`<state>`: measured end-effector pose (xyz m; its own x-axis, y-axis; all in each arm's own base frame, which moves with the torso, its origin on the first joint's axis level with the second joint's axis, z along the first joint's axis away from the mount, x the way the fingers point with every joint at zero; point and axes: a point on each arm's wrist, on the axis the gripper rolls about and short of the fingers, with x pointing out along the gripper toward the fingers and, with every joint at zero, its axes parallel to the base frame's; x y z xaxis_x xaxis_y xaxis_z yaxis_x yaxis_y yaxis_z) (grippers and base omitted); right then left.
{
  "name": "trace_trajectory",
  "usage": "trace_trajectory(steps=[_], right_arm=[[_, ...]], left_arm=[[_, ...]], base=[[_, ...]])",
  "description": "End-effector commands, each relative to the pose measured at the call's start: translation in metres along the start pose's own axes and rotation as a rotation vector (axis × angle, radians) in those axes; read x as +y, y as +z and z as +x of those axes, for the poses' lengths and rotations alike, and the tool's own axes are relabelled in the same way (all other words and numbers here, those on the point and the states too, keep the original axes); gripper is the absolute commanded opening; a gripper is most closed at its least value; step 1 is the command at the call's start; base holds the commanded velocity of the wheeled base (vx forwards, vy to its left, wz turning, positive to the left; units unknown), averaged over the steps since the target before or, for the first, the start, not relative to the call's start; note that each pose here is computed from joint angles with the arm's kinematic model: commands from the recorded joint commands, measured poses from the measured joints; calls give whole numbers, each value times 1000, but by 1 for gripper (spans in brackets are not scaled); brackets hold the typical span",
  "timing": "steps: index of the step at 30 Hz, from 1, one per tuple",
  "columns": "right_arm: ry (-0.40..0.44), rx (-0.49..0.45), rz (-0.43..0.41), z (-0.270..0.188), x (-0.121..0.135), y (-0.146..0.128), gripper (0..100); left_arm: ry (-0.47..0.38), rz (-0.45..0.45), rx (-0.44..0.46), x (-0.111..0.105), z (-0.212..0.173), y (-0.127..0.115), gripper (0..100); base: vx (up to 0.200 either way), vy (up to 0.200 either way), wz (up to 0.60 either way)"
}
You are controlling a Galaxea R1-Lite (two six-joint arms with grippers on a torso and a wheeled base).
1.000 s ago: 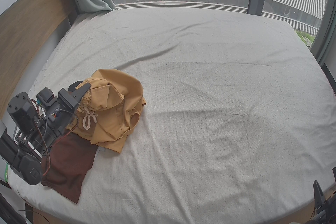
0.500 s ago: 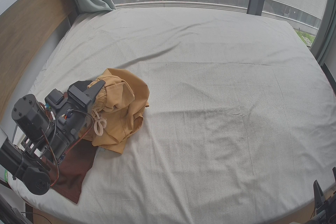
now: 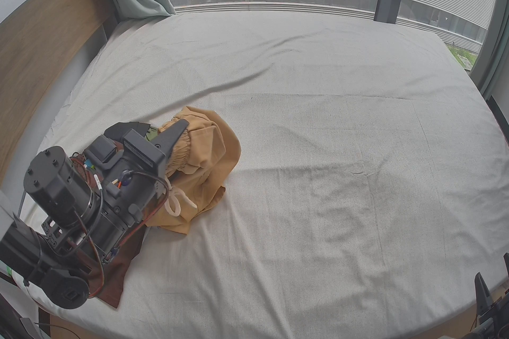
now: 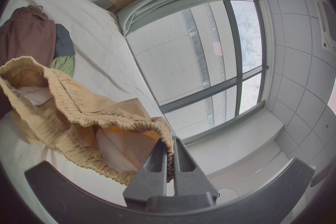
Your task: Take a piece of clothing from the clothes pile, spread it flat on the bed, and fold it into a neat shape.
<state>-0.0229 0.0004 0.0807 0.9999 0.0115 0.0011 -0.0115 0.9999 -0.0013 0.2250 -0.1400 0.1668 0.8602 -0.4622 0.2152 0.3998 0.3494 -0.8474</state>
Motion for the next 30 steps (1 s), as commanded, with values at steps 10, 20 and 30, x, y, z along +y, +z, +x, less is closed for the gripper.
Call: trace_trajectory(steps=[10, 20, 30], right_arm=[[1, 7, 0, 1, 0, -5, 100], [1, 7, 0, 1, 0, -5, 100], [-1, 7, 0, 1, 0, -5, 100]], left_arm=[[-21, -29, 135, -6, 6, -43, 0], [-39, -45, 207, -8, 12, -67, 0], [-87, -64, 241, -18, 20, -81, 0]], base=[[0, 0, 0], [0, 0, 0], [0, 0, 0]])
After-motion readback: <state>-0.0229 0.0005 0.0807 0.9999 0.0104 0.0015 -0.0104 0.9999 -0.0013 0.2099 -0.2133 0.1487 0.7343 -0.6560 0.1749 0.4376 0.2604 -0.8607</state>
